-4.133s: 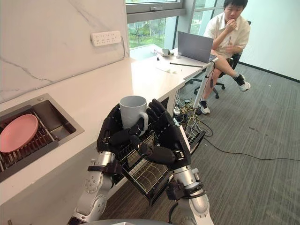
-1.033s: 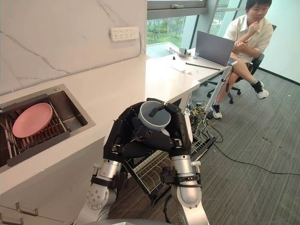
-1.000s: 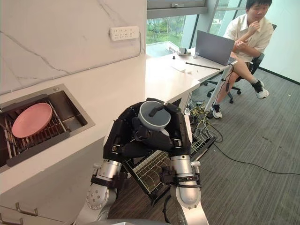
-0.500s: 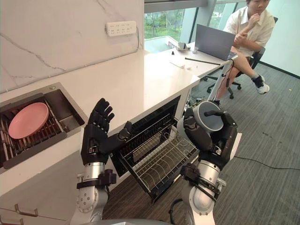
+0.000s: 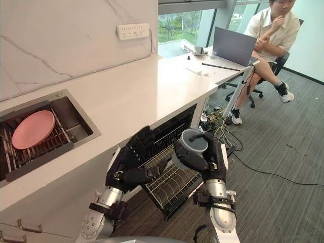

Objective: Walk over to the sink, pick up the cup, carry it to the dishwasher, place the cup inside the dishwasher, then close the dishwasher door

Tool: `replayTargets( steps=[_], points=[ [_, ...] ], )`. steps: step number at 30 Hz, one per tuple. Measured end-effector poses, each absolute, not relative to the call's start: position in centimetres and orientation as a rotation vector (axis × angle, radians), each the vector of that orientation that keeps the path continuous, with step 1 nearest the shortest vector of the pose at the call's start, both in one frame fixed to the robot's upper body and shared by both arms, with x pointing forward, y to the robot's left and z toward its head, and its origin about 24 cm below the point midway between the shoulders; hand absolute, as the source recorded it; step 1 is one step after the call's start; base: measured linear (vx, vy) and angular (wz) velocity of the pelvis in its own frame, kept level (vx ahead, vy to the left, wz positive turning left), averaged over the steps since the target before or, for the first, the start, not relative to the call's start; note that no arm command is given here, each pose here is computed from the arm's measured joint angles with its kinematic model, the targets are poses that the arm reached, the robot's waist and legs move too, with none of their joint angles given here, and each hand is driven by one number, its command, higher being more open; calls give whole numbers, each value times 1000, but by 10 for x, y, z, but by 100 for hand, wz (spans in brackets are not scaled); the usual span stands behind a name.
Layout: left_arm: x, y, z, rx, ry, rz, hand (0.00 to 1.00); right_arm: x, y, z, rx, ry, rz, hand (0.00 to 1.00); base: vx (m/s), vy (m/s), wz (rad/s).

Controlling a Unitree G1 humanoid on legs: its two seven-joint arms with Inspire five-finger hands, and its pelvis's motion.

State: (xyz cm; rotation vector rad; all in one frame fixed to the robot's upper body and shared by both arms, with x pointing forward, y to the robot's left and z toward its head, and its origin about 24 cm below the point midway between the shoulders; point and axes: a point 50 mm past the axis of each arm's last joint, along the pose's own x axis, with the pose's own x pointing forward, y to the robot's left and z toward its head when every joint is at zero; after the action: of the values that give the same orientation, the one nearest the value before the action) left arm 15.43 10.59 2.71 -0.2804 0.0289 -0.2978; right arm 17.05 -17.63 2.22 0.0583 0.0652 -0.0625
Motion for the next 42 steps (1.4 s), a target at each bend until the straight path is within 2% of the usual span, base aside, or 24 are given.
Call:
replayTargets(
  steps=[4,10,14,21,26,30,31,35,42],
  points=[
    [149,115,2,-253,162,-263,90,170,-187,9,-7,126,-24,30,-6,-7,21],
    [133,149,-49,-172,399,-113,90,191,-193,-9,-84,177,26,30,-43,-2,22],
    [149,179,-64,-106,436,11,90,233,-200,-8,-178,154,38,30,-126,-6,21],
    [181,224,-57,-61,346,210,90,282,-207,7,-276,125,-2,30,-86,-3,24],
    [198,227,-44,-67,258,223,90,313,-212,45,-324,12,-13,30,-72,34,8],
    [216,218,-39,-115,214,217,90,329,-207,70,-337,-68,-4,30,-57,21,5],
    [219,216,-38,-129,207,218,90,331,-206,73,-337,-77,-2,90,-44,10,6],
    [229,203,-37,-190,183,218,90,343,-197,94,-342,-141,19,90,-47,8,3],
    [229,197,-39,-214,183,228,90,346,-192,94,-350,-124,30,90,-1,-4,2]
  ],
)
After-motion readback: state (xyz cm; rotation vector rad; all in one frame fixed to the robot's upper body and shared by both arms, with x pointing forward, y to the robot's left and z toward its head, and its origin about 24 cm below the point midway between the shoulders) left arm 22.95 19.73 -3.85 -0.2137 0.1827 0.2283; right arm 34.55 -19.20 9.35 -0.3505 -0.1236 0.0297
